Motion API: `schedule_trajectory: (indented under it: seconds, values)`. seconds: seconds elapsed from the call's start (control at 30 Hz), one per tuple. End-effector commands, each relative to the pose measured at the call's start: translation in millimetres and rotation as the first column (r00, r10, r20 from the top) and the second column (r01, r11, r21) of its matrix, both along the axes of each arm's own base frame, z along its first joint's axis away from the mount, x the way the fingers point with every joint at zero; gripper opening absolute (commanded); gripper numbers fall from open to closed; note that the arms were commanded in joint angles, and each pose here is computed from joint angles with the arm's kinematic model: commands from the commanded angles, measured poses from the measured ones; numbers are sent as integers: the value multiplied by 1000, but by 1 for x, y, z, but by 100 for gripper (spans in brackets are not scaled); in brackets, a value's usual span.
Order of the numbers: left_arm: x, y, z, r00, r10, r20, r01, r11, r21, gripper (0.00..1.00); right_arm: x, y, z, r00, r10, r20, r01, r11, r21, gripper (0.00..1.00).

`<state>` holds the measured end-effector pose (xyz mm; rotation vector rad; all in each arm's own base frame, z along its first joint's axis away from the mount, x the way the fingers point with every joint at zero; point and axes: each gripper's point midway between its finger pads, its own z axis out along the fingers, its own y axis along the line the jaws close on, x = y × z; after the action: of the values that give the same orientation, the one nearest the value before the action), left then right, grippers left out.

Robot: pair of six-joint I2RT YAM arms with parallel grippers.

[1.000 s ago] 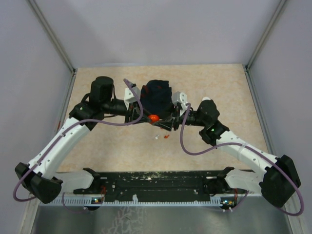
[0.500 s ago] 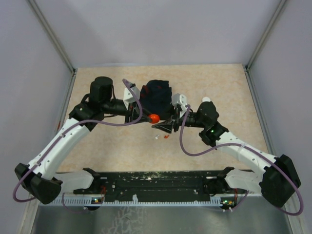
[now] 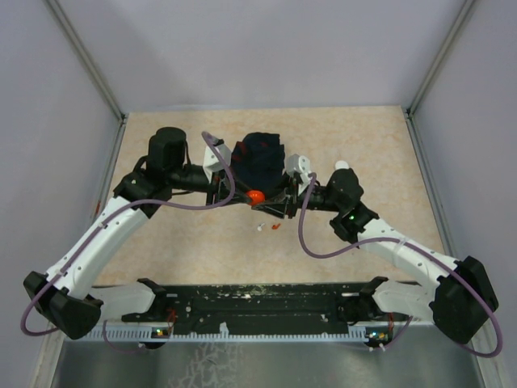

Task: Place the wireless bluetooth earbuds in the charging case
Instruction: Open the charging case.

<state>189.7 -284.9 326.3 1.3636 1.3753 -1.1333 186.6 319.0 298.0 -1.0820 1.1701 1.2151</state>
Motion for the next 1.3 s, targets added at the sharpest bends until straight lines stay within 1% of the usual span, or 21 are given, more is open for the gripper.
schedule_trajectory:
  seconds: [0.0, 0.07, 0.17, 0.27, 0.33, 0.4, 0.7, 1.03, 1.17, 1.27]
  values:
    - [-3, 0, 3, 1000, -7, 21, 8, 1000, -10, 4, -6, -3, 21, 997, 10, 74, -15, 998, 63, 16]
    - [-3, 1, 4, 1000, -2, 18, 3, 1000, -10, 8, -6, -4, 22, 996, 9, 83, -15, 998, 67, 12]
    - [-2, 0, 6, 1000, 7, 8, -7, 1000, -17, 24, -7, -5, 21, 993, 5, 115, -13, 998, 66, 6]
    - [-2, 0, 10, 1000, 19, -1, -19, 999, -32, 37, -9, -7, 18, 989, 7, 146, -16, 998, 63, 5]
    - [-1, 0, 12, 1000, 30, -7, -31, 999, -41, 42, -12, -8, 17, 985, 14, 172, -26, 997, 66, 2]
    - [2, 0, 15, 999, 53, -6, -54, 997, -48, 46, -13, -8, 17, 984, 19, 180, -31, 997, 66, 1]
    - [12, -2, 18, 994, 110, -27, -112, 992, -55, 52, -19, -9, 17, 978, 45, 203, -60, 996, 67, 0]
    - [32, -3, 3, 978, 197, -67, -199, 980, -18, 52, -26, -12, 16, 966, 60, 251, -83, 993, 80, 0]
    - [37, -2, 4, 971, 228, -69, -230, 973, -18, 54, -22, -13, 13, 968, 32, 251, -54, 995, 83, 0]
    - [45, 2, 6, 954, 293, -58, -295, 955, -20, 57, -12, -15, 5, 972, -27, 232, 9, 997, 77, 0]
